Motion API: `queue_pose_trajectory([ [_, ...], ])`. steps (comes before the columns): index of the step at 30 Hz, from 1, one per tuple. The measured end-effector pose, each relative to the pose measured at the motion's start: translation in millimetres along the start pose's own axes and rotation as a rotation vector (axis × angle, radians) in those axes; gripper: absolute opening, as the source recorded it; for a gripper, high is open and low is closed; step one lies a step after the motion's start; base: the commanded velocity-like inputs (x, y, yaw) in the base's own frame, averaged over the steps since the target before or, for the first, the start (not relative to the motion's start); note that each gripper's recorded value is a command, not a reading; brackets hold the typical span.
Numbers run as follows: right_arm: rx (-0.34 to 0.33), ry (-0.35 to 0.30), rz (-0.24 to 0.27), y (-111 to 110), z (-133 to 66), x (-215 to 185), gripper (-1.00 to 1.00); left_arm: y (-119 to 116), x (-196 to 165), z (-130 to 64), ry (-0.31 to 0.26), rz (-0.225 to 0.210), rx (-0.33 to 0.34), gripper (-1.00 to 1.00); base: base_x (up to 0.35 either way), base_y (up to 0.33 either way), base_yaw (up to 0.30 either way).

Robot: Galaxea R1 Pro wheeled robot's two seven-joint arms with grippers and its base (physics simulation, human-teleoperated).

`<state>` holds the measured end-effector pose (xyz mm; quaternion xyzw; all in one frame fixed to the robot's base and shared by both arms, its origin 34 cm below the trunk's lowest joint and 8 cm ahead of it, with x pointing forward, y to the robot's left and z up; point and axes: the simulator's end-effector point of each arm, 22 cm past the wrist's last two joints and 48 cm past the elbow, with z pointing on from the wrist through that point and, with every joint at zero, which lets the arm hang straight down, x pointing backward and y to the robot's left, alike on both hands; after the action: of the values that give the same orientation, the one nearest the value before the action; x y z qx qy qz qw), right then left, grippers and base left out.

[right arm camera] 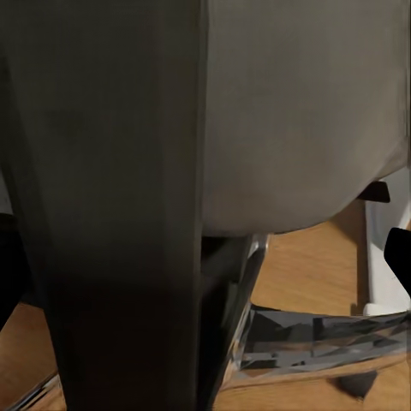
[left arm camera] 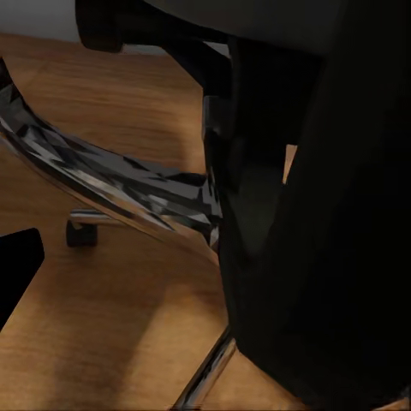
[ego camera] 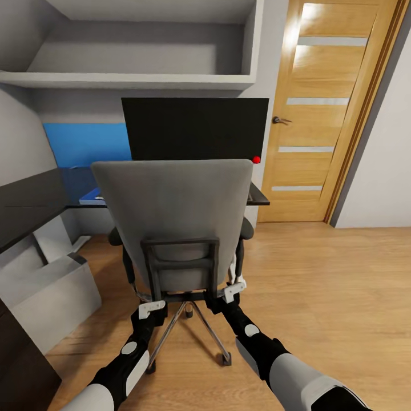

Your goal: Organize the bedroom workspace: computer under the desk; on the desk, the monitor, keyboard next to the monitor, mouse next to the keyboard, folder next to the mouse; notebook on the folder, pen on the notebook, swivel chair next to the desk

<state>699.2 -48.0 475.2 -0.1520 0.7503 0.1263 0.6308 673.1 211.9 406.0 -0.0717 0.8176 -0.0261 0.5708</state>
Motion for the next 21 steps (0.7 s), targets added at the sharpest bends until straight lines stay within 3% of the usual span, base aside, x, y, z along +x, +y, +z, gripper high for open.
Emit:
queue_pose_trajectory([
  [21,0.002,0.000,0.002,-0.5,0.0,0.1,1.00,-0.3,-1.5,0.0,-0.007,0.000,0.001,1.00,0.000,0.000,0.000],
])
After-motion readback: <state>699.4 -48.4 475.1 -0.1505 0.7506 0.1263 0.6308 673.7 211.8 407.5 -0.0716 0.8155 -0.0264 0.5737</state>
